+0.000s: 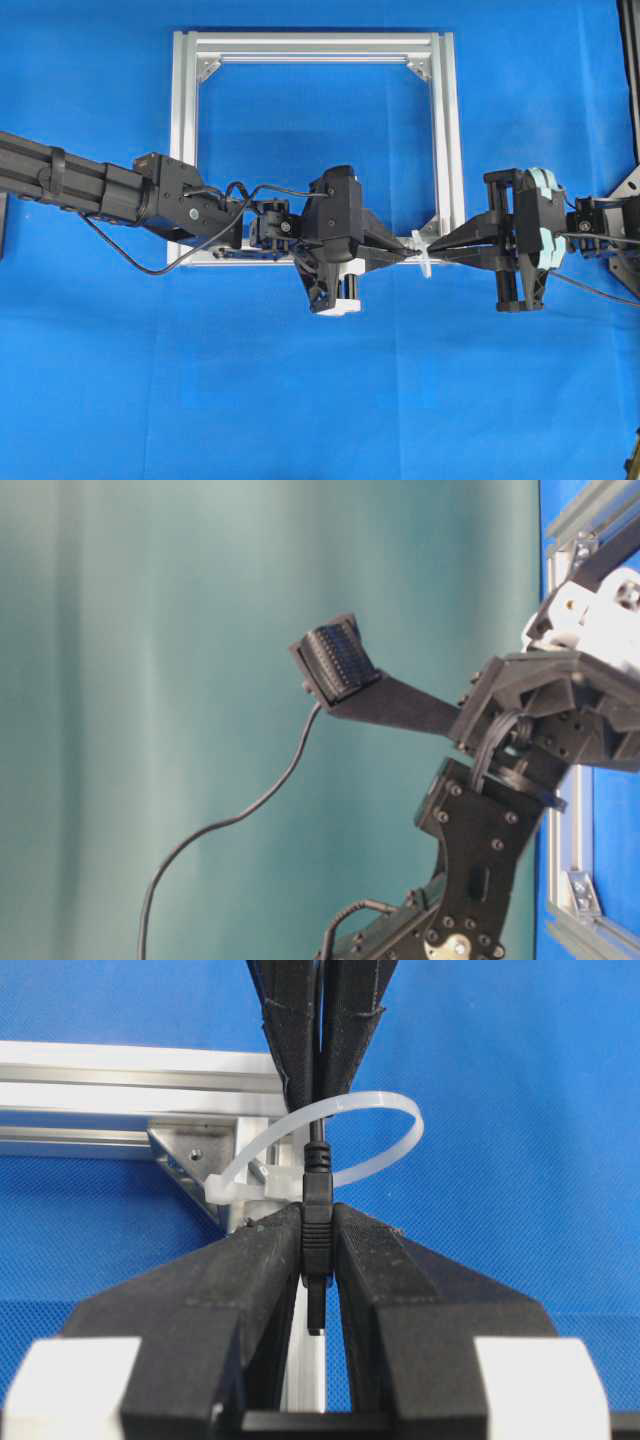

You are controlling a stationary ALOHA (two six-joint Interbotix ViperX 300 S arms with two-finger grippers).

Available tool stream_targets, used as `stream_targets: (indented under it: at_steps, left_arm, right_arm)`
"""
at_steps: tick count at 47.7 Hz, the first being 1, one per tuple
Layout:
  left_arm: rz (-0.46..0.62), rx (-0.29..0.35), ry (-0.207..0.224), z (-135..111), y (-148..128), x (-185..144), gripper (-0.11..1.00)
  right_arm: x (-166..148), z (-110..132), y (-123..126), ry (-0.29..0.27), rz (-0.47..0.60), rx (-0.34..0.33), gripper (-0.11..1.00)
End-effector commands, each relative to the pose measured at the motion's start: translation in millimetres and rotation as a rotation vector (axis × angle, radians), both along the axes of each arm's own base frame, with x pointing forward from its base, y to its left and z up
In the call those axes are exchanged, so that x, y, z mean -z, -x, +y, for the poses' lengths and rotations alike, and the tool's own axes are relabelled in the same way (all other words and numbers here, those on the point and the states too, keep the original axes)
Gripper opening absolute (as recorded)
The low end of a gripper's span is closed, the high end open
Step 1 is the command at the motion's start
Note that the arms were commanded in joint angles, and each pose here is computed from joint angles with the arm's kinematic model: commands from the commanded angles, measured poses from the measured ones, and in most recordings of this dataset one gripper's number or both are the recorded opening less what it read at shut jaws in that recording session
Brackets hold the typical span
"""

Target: Insert the wire through the string loop located on the right side.

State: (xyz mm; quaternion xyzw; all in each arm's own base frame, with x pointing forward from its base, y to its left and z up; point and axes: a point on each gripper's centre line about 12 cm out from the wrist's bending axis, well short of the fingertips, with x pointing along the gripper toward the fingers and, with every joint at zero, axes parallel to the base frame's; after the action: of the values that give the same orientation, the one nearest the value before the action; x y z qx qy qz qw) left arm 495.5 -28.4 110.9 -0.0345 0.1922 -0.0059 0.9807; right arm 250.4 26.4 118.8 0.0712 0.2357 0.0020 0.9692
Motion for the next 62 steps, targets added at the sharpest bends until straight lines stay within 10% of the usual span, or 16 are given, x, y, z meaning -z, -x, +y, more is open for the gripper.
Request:
stream_targets:
  at_steps: [1, 20, 36, 62]
  left_arm:
    - [-0.043, 0.002, 0.001, -1.1, -4.4, -15.7, 0.08]
    - [-0.04, 0.004, -0.001, -1.1, -3.5, -15.3, 0.08]
    - [-0.026, 0.006, -0.01, 0.1, 12.3, -14.8, 0.08]
    - [0.032, -0.001, -0.016, 9.0, 131.1, -16.5, 0.08]
  right_arm:
    - [-5.2, 1.0, -4.6, -0.005, -0.018, 0.0, -0.02]
    - [-3.5, 0.4, -3.7, -0.016, -0.002, 0.011, 0.94]
    - [-3.9, 0.5, -4.2, -0.015, -0.003, 0.011, 0.95]
    - [-6.3, 1.0, -7.0, -0.014, -0.012, 0.009, 0.95]
